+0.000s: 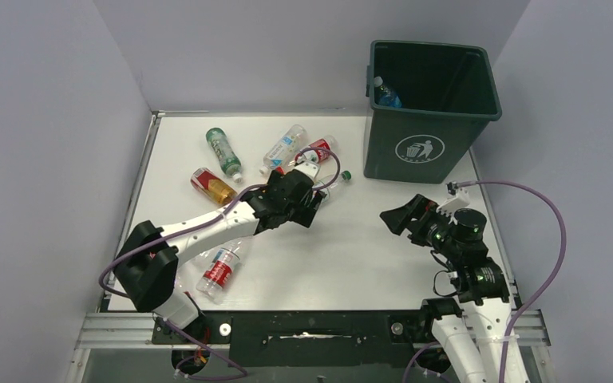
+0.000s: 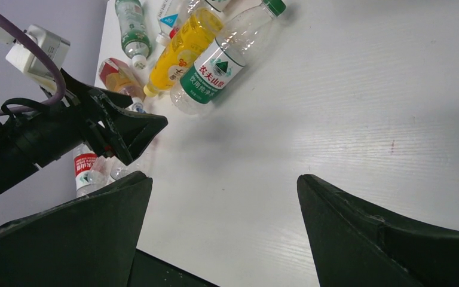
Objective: Put the plastic bottles in the bin
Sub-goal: Pick up the plastic bottle at the center of the board.
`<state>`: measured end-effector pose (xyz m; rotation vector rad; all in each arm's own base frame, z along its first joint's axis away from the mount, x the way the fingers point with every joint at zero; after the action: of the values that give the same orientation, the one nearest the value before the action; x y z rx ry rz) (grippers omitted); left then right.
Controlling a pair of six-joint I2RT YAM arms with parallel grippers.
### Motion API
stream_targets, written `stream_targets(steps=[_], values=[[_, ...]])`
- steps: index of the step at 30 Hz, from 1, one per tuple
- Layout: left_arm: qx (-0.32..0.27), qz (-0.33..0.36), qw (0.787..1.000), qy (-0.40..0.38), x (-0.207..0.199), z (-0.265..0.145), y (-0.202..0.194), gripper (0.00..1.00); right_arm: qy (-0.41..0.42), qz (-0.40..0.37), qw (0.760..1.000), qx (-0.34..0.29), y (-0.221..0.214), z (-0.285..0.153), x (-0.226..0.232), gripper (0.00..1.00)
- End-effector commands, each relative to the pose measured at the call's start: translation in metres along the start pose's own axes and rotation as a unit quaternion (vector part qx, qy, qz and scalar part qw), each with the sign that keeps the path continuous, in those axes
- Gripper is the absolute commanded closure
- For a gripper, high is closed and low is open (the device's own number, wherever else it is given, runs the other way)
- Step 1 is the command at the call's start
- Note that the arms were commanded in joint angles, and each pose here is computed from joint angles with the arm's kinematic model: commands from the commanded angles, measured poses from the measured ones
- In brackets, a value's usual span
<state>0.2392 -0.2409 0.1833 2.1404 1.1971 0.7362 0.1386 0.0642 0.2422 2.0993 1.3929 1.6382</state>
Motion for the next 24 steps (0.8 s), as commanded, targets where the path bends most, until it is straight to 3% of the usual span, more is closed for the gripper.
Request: stream_targets(steps=[1, 24], values=[[-0.037, -0.003, 0.999, 0.017, 0.003, 0.002, 0.025, 0.03, 0.03, -0.003, 1.0, -0.005, 0.0, 0.005, 0.003, 0.02], [-0.004, 0.002, 0.999, 0.045, 0.018, 0.034, 0.014, 0.03, 0.029, 0.0, 0.999, 0.018, -0.001, 0.027, -0.005, 0.02]])
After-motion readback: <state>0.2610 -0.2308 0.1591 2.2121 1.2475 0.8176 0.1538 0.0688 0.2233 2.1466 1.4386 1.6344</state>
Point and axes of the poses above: each gripper's point midway between its finger pads, its own z axis out along the fingers, its own x axis along the line the jaws close on, y = z × x, the point moved 9 cm from there along -z, back along the fingers, and after that the axes turned 5 degrees about z, right-handed, at the moved point
